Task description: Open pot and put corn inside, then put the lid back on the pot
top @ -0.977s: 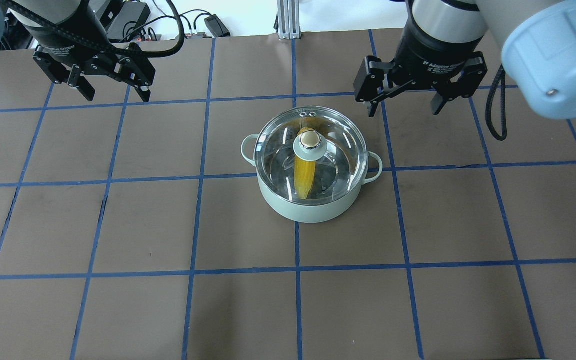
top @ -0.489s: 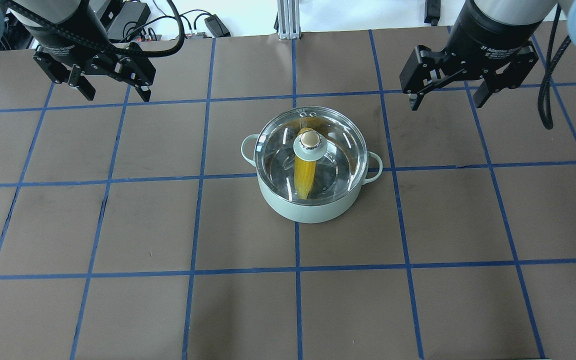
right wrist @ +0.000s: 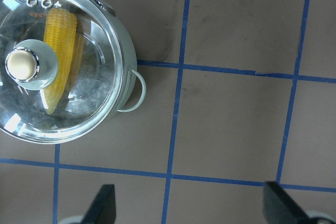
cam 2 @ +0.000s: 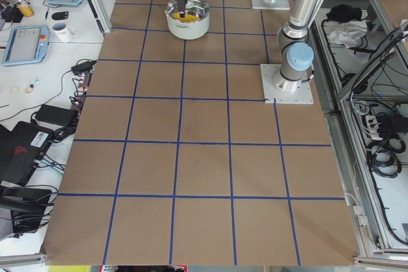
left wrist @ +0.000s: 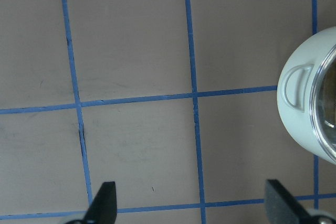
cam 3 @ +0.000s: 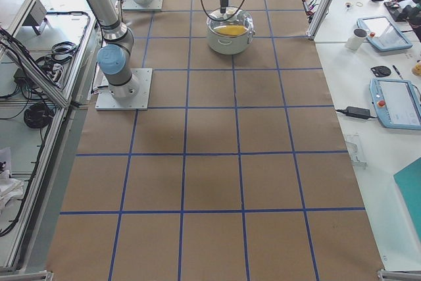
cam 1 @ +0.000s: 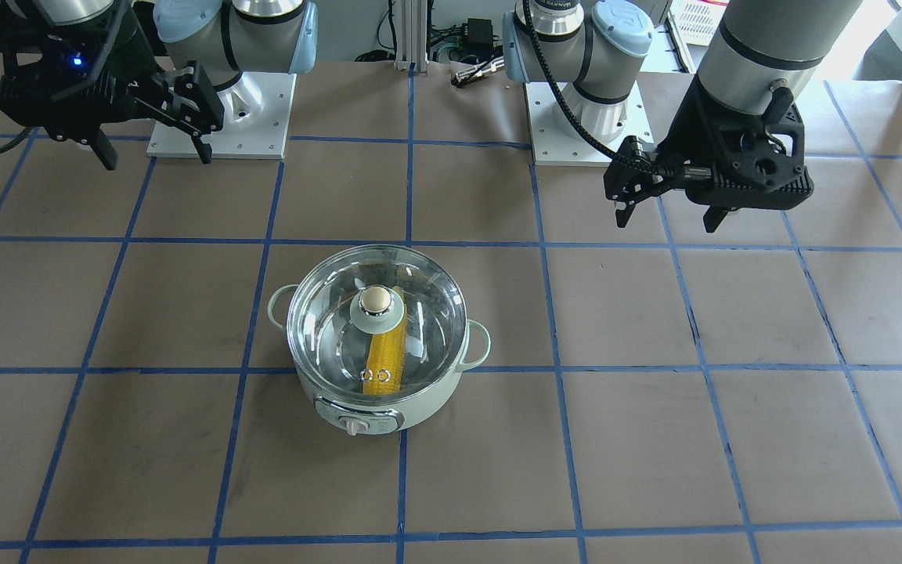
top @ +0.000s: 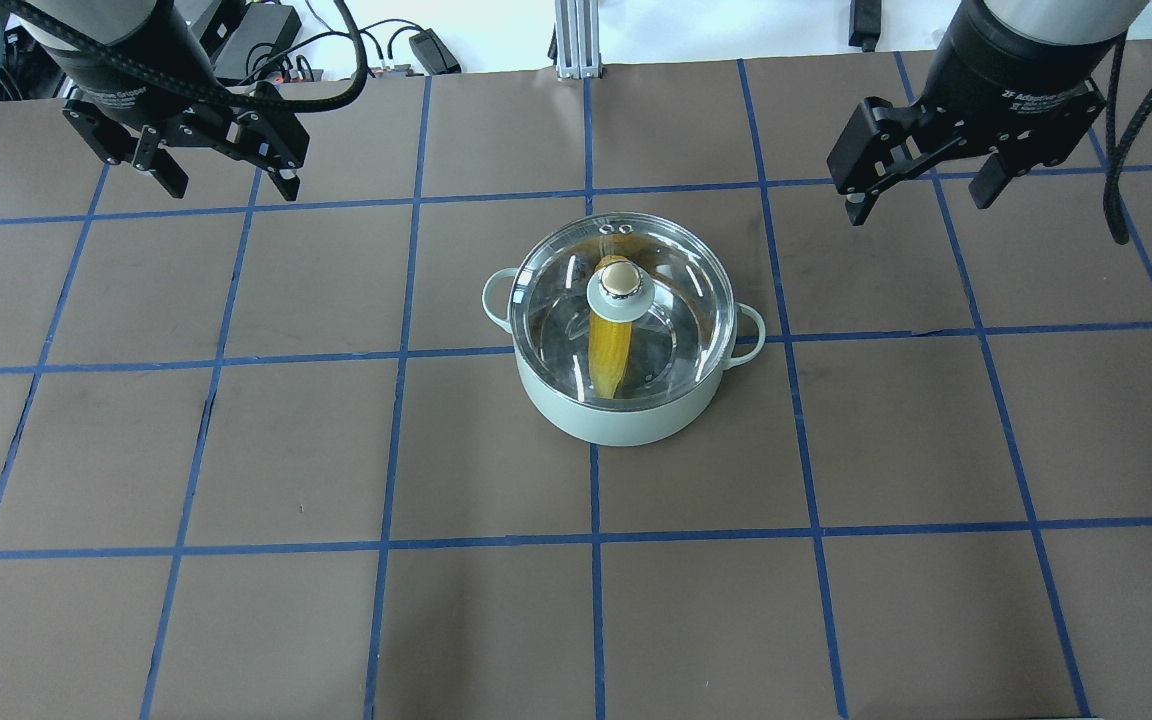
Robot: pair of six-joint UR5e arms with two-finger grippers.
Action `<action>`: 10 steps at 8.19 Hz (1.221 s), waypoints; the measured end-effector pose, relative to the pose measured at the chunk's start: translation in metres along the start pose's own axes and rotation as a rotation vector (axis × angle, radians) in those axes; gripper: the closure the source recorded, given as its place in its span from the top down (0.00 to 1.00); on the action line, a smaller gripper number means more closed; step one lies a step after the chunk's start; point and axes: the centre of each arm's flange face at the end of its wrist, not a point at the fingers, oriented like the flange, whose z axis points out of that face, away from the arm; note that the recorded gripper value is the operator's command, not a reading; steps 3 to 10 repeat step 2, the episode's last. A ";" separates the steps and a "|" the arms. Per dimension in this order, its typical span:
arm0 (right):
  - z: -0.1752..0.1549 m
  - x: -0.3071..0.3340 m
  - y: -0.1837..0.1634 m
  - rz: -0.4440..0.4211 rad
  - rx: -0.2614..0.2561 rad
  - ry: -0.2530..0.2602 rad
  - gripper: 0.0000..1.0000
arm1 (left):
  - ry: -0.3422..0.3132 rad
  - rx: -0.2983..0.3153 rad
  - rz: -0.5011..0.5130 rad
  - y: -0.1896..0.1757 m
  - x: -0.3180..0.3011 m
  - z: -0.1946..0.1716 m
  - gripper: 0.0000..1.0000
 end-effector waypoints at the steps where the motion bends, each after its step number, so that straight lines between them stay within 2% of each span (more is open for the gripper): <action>1: 0.000 0.002 0.000 -0.004 0.000 0.003 1.00 | 0.000 -0.001 -0.002 0.000 0.000 0.000 1.00; 10: 0.000 0.003 0.000 -0.005 -0.001 0.005 1.00 | 0.001 0.000 -0.003 0.000 0.000 0.000 1.00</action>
